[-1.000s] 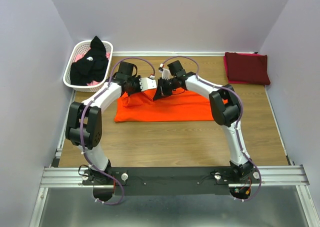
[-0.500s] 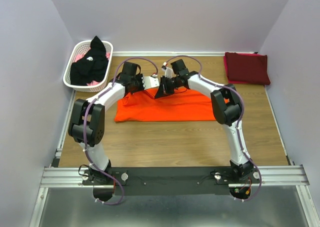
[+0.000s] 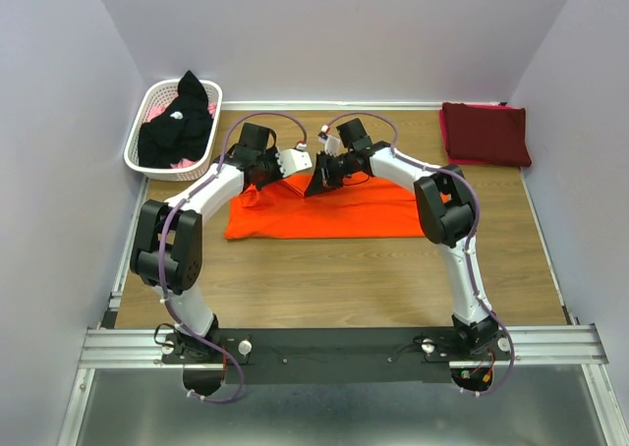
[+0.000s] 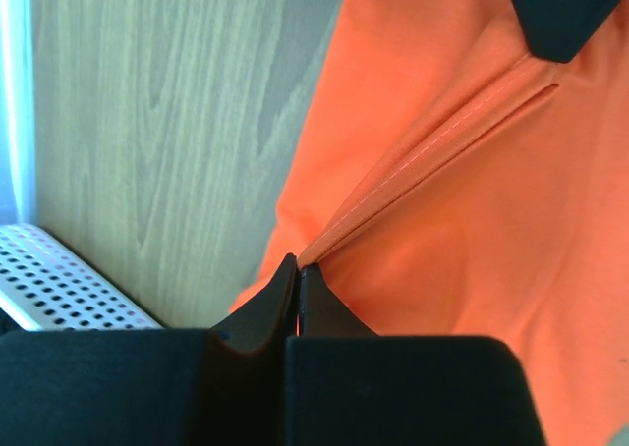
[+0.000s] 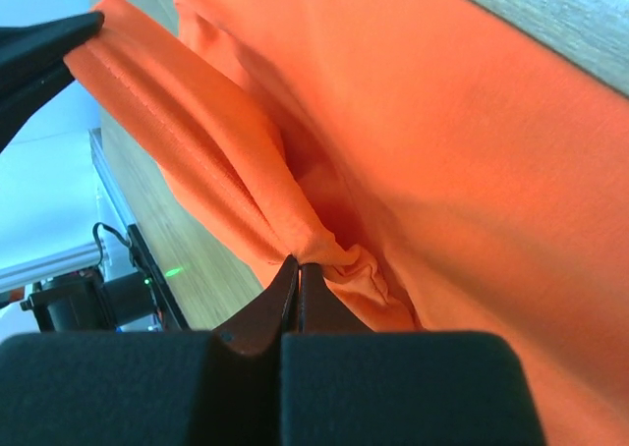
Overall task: Fold and stack the t-shirts
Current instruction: Fold the other side of the tshirt into a rectangle
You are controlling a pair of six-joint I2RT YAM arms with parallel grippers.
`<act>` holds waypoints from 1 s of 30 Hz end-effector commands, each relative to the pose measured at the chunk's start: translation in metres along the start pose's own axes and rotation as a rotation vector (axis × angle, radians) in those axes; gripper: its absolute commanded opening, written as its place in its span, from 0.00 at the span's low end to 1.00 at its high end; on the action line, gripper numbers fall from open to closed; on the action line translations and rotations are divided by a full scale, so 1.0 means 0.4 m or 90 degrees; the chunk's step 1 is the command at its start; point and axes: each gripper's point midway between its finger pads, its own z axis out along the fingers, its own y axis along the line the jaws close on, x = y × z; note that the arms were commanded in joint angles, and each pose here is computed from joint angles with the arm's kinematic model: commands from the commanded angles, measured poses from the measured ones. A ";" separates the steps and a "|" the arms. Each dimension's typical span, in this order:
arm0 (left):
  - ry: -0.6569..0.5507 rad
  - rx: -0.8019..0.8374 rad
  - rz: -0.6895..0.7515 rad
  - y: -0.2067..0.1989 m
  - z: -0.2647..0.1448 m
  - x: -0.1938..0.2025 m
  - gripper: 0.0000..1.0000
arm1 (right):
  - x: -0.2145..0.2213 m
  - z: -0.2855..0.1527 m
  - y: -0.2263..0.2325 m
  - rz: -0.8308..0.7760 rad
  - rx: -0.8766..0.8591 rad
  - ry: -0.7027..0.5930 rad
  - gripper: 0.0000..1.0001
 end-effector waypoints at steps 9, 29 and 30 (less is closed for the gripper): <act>0.044 0.016 -0.074 -0.033 -0.022 0.043 0.00 | 0.048 0.000 -0.042 0.044 0.016 0.036 0.01; 0.046 -0.007 -0.043 0.060 0.041 0.009 0.03 | 0.034 -0.050 -0.041 0.075 0.015 0.015 0.34; 0.045 -0.008 -0.033 0.064 0.046 0.007 0.03 | 0.032 -0.060 -0.044 0.077 0.017 0.011 0.35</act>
